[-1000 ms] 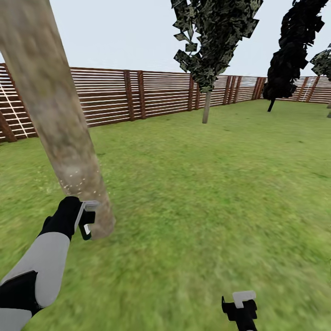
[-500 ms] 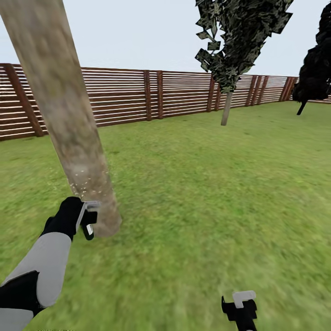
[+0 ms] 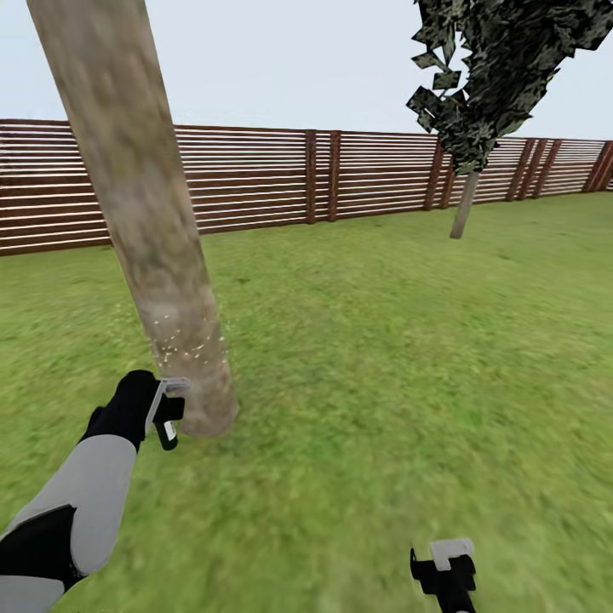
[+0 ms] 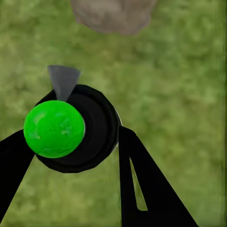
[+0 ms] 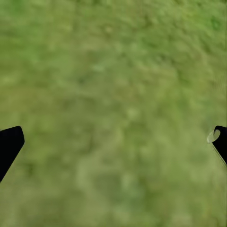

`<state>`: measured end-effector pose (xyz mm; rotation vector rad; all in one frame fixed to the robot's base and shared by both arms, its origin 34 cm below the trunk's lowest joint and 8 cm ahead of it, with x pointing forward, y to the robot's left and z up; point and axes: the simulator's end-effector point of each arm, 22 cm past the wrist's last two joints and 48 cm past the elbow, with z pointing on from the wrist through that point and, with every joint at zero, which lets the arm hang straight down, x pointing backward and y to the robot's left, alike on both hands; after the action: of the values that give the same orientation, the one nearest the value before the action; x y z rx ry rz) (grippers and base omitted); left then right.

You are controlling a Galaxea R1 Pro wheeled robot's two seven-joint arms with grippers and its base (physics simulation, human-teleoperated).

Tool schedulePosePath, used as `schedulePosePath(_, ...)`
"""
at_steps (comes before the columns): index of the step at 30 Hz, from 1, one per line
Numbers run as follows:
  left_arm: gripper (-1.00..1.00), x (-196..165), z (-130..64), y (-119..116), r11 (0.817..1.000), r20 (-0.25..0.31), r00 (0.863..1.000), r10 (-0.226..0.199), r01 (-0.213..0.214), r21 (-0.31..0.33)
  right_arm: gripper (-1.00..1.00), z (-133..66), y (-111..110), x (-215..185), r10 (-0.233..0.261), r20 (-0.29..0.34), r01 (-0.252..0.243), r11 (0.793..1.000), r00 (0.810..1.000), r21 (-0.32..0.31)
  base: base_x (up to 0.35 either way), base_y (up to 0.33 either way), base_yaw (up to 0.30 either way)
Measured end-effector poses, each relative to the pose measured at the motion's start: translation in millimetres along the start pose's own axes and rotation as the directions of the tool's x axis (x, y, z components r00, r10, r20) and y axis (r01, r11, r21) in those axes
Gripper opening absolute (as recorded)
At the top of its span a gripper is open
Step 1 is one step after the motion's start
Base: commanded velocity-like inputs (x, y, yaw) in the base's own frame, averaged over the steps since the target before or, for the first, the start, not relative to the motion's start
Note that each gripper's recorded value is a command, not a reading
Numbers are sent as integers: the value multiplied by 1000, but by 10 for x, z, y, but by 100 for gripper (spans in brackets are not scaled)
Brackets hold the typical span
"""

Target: In the garden, pick up the pesticide atomizer on the floor and spray pesticide onto both trees until each tree trunk is fully covered.

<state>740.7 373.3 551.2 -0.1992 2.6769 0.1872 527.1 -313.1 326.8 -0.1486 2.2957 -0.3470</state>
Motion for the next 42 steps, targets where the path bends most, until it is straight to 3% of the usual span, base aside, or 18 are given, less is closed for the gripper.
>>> schedulePosePath(4, -100, -8, -1, 97, 1000, 2, 1000, -1, 1, -17, 100, 0, -1, 0, 0, 0, 0, 1000, 1000, 0, 171, -251, 150)
schedulePosePath(7, -100, 8, 11, 294, 999, -2, 1000, -10, 10, -41, 100, 0, -1, 1, 0, 0, 0, 1000, 1000, 0, 151, -252, 10)
schedulePosePath(12, -100, 64, 43, 59, 1000, -16, 1000, -2, 2, -4, 100, 1, -1, 1, 0, 0, 0, 1000, 1000, 0, 99, -260, 119)
schedulePosePath(17, -100, 63, 47, 142, 1000, -16, 1000, -4, 4, -18, 100, 3, 0, 3, 0, -1, 0, 1000, 1000, 0, -92, -253, 272)
schedulePosePath(21, -100, 14, 17, 76, 1000, -4, 1000, -8, 8, -6, 100, 2, 1, 2, 0, -1, 0, 1000, 1000, 0, -94, -109, 277)
schedulePosePath(25, -100, -167, -85, -160, 1000, 24, 1000, 2, -2, 25, 100, 3, -10, -2, 1, 0, -1, 1000, 1000, 2, -4, -5, 179)
schedulePosePath(27, -100, -528, -303, -371, 999, 76, 997, 2, -6, 54, 100, 3, -18, -2, 0, 1, 0, 1000, 1000, 4, 0, 0, 17)
schedulePosePath(29, -100, -726, -423, -361, 999, 105, 995, 3, -8, 47, 100, 4, -18, -2, 0, 1, 0, 1000, 1000, 4, 0, 0, 3)
schedulePosePath(33, -100, -782, -458, -158, 1000, 123, 992, -2, 0, 15, 100, 8, -53, 3, -2, 1, 2, 1000, 1000, 8, 43, -122, 0)
schedulePosePath(42, -100, -773, -454, -185, 1000, 122, 992, -12, 9, 28, 100, 7, -46, 2, -2, 1, 2, 1000, 1000, 6, 139, -249, 0)
